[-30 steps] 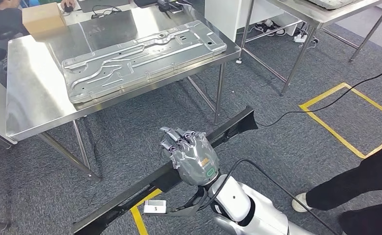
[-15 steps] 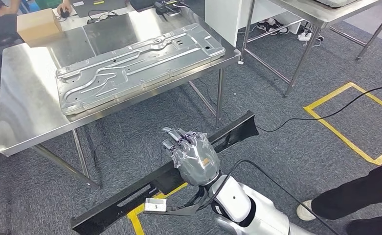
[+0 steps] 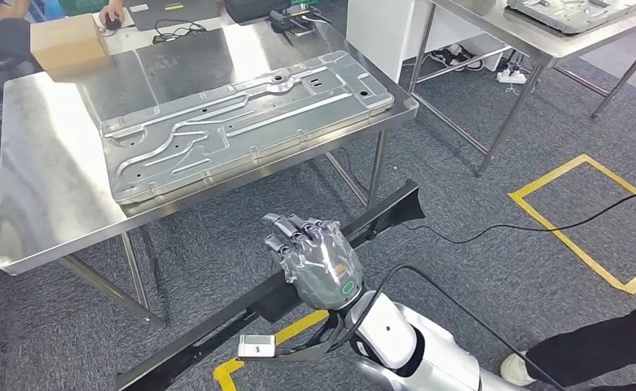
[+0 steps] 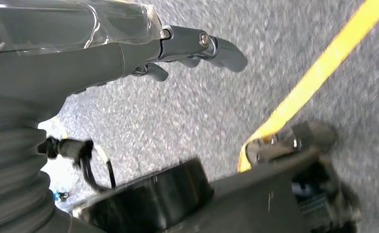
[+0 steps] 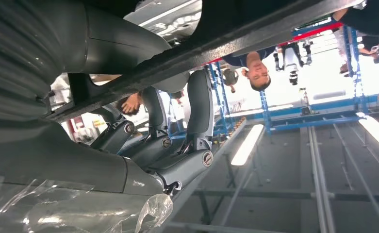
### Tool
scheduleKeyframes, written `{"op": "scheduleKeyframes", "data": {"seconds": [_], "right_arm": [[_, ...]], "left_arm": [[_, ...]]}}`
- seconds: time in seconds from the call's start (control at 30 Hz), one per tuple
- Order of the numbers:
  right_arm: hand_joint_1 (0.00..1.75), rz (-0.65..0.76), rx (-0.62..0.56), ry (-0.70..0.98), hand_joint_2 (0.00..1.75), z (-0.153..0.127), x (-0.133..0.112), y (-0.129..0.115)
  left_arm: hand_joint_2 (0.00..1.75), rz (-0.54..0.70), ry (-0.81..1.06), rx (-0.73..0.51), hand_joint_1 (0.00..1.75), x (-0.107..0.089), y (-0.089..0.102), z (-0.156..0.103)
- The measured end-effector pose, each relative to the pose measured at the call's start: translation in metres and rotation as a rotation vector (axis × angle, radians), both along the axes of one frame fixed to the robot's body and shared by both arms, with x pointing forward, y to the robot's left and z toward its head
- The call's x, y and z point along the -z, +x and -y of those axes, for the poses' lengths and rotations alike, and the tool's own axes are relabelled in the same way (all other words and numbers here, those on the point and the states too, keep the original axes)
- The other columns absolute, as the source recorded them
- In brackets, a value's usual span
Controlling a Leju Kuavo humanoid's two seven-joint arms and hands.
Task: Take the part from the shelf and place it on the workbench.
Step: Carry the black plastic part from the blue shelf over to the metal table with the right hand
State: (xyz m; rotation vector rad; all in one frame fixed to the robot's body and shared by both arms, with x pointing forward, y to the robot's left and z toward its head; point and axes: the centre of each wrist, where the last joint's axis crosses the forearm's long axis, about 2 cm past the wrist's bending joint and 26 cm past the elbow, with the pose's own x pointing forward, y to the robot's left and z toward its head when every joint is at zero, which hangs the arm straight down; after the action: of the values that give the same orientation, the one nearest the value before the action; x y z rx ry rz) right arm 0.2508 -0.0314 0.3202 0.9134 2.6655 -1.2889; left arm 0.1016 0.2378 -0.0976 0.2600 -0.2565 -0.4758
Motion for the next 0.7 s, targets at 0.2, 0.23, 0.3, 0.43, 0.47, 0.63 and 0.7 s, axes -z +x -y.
{"op": "scheduleKeyframes", "data": {"seconds": [0.2, 0.23, 0.3, 0.43, 0.47, 0.63, 0.7], "right_arm": [[1.75, 0.004, 0.000, -0.007, 1.75, -0.0003, 0.0025, -0.0004], [1.75, 0.005, 0.001, -0.008, 1.75, -0.0003, 0.0025, -0.0003], [1.75, 0.006, 0.000, -0.008, 1.75, -0.0004, 0.0026, -0.0001], [1.75, 0.010, -0.003, -0.005, 1.75, -0.0017, 0.0013, -0.0006], [1.75, 0.011, -0.004, -0.003, 1.75, -0.0021, 0.0007, -0.0008], [1.75, 0.004, -0.011, -0.005, 1.75, -0.0025, 0.0021, -0.0006], [1.75, 0.004, -0.015, -0.006, 1.75, -0.0028, 0.0020, -0.0006]], "left_arm": [[1.75, -0.008, -0.003, 0.001, 0.00, 0.0006, -0.0027, 0.0000], [1.75, -0.006, -0.003, 0.002, 0.00, 0.0005, -0.0023, 0.0000], [1.75, -0.004, -0.002, 0.003, 0.00, 0.0004, -0.0015, -0.0001], [1.75, 0.001, 0.003, 0.004, 0.00, 0.0002, -0.0002, -0.0017], [1.75, 0.003, 0.004, 0.003, 0.00, 0.0001, 0.0005, -0.0021], [1.75, 0.012, 0.000, -0.002, 0.00, -0.0007, 0.0040, -0.0021], [1.75, 0.006, 0.000, -0.005, 0.00, -0.0003, 0.0023, -0.0023]]}}
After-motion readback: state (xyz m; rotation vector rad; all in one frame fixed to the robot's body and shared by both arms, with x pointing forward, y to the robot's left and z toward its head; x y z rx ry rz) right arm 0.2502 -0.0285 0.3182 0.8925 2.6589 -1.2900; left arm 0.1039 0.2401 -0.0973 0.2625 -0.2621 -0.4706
